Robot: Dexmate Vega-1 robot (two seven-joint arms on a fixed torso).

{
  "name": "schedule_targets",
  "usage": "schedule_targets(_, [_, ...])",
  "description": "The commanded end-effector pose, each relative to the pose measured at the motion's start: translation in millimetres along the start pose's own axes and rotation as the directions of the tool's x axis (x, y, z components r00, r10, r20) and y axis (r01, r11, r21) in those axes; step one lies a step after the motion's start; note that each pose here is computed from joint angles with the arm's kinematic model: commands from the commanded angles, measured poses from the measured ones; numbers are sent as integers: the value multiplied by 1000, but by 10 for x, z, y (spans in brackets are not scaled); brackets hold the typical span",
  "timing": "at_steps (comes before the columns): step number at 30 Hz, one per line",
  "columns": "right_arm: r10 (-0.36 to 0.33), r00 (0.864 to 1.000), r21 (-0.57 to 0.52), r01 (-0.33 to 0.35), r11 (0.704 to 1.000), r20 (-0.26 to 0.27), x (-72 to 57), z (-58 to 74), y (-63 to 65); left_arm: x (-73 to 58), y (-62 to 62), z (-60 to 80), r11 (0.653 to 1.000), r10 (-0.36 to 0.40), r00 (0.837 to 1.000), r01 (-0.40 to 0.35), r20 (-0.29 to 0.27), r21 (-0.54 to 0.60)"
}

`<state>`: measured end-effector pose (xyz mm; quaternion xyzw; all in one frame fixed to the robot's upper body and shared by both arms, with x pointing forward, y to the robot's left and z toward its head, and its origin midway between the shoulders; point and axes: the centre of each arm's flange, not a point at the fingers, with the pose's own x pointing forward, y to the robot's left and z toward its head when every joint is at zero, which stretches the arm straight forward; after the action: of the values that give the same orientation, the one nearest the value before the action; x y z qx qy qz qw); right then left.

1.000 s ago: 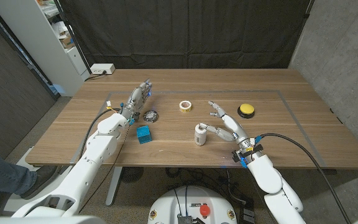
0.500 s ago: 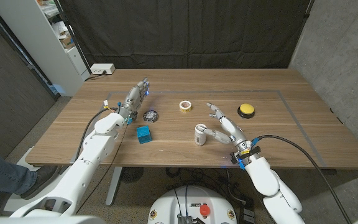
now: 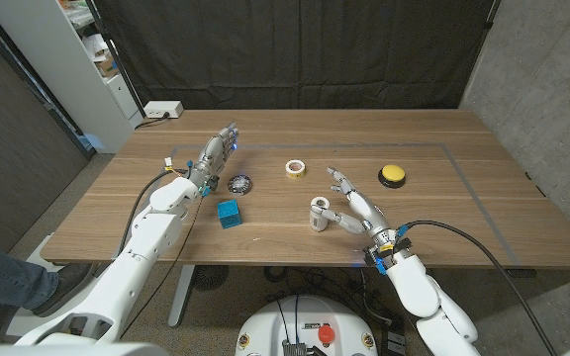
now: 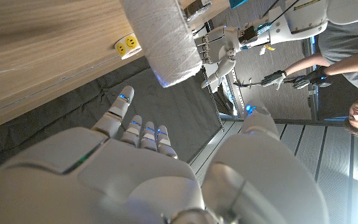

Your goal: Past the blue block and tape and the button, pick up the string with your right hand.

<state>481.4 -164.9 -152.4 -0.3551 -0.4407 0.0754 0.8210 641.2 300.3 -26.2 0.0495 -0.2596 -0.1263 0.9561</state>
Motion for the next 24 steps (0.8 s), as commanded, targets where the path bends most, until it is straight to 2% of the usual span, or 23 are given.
schedule_targets(1, [-20, 1000, 4, 20, 1000, 6, -24, -50, 132, -28, -17, 32, 1000, -1, 1000, 1, -8, 13])
schedule_targets(7, [-35, 999, -4, 35, 999, 6, -42, -74, 172, -22, -48, 79, 1000, -7, 1000, 7, -7, 25])
schedule_targets(17, [-24, 1000, -4, 24, 1000, -3, -59, -125, 251, -23, -102, 86, 999, -16, 1000, 17, -13, 32])
schedule_targets(24, [-4, 1000, -21, 4, 1000, -11, -72, -153, 284, -49, -121, 141, 999, -13, 1000, 14, -5, 40])
